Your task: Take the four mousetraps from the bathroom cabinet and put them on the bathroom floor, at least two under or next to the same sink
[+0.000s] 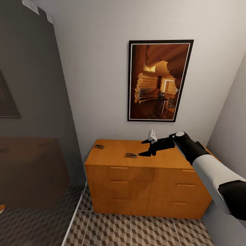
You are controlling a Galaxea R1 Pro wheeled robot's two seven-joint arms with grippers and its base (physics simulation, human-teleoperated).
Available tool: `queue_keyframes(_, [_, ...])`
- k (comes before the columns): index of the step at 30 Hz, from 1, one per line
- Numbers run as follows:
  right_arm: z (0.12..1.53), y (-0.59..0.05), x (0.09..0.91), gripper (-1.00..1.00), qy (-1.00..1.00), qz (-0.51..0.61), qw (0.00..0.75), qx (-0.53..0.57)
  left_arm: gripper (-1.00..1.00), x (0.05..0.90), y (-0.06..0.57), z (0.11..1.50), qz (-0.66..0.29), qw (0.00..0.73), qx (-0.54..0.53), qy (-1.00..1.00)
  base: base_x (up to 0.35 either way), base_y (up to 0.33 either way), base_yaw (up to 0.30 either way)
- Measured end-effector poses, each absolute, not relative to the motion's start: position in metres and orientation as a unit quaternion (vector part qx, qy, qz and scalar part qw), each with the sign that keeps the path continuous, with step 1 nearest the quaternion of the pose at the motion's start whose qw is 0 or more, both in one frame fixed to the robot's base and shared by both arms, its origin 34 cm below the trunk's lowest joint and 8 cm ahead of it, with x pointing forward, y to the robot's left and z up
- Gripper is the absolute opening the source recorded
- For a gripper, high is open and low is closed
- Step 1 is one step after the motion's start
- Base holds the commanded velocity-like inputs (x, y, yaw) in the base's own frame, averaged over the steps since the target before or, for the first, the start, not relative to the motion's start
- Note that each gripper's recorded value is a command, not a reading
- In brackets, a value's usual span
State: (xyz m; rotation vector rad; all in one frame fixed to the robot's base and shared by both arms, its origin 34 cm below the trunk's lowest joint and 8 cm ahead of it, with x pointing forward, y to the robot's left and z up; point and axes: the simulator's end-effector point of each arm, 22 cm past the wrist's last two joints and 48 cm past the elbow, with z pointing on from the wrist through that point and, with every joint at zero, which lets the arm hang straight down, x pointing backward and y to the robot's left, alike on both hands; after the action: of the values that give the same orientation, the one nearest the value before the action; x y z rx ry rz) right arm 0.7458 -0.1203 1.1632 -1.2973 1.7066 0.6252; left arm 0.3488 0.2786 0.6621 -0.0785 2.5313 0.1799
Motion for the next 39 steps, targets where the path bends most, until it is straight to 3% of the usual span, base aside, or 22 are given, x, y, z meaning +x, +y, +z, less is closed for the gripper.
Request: queue_keyframes(39, [1.117,-0.12,0.738,1.0,0.72,0.285,0.406,-0.486,1.0,0.349,0.28,0.662,0.069,0.297,-0.03,0.952,0.015,0.0,0.0])
